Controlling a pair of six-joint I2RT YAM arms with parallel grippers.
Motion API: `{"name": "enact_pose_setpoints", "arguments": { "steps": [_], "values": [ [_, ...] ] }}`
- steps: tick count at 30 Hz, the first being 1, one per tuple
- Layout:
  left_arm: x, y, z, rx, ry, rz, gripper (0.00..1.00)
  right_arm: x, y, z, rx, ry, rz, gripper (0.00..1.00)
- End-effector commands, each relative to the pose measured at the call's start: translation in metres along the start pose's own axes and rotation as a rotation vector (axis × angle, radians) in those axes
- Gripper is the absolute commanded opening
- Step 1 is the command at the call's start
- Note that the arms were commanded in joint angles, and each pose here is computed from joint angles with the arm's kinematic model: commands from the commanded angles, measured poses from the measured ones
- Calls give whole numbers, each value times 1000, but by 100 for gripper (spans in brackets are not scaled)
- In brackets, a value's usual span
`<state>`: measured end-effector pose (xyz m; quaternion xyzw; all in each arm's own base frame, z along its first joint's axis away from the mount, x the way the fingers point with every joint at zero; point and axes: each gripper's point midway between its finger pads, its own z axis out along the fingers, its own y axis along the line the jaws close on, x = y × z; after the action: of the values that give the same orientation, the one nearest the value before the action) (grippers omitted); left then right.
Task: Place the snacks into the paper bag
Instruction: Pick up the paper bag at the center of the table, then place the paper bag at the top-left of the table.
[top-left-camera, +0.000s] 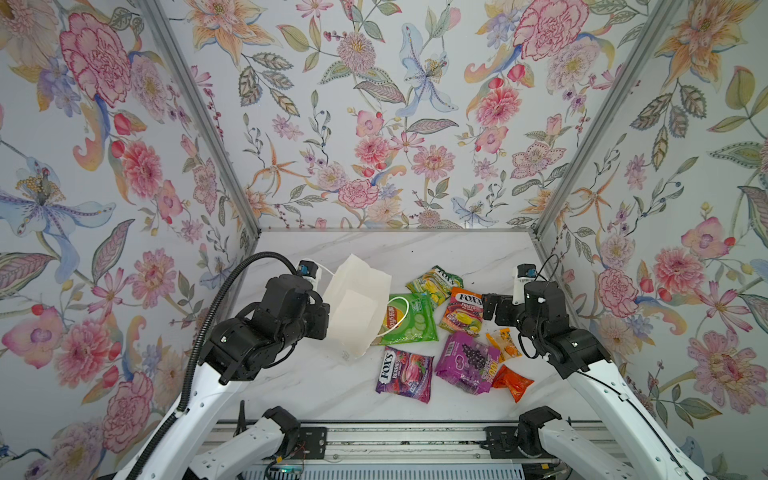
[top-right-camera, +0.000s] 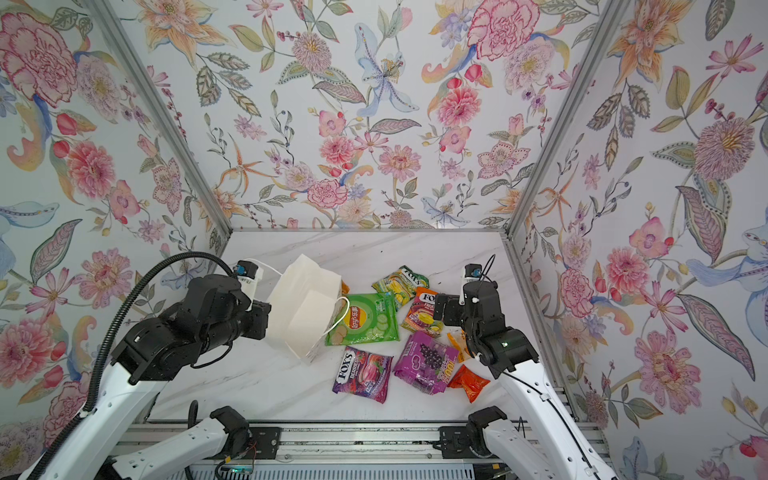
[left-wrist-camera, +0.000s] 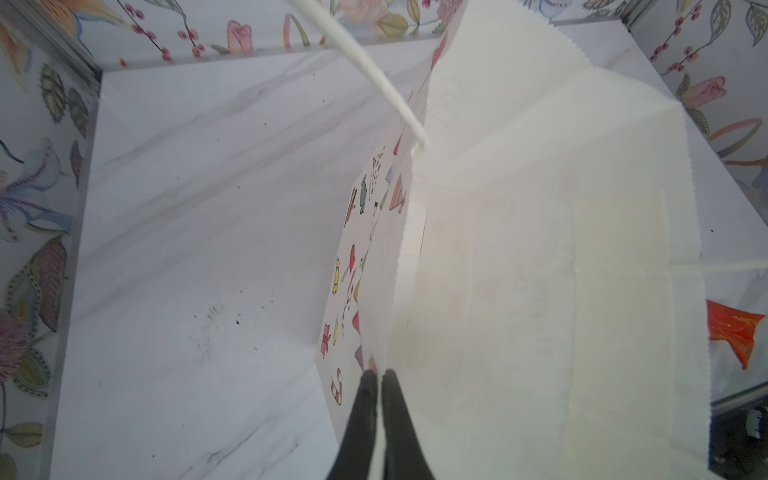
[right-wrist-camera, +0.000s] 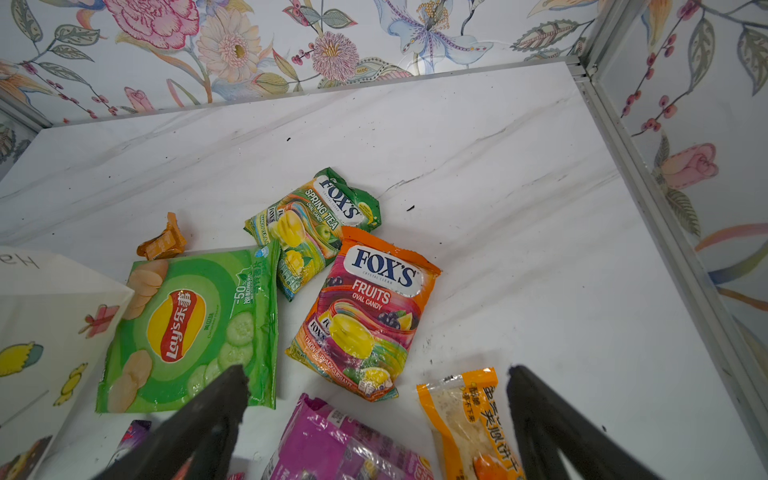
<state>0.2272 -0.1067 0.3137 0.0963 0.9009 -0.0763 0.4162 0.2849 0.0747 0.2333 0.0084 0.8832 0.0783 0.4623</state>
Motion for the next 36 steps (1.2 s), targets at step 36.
{"name": "enact_pose_setpoints", "arguments": {
  "steps": [36],
  "values": [
    [-86,92,94,-336,-113,87,0,78,130,119,-214,466,-58,94]
  ]
}}
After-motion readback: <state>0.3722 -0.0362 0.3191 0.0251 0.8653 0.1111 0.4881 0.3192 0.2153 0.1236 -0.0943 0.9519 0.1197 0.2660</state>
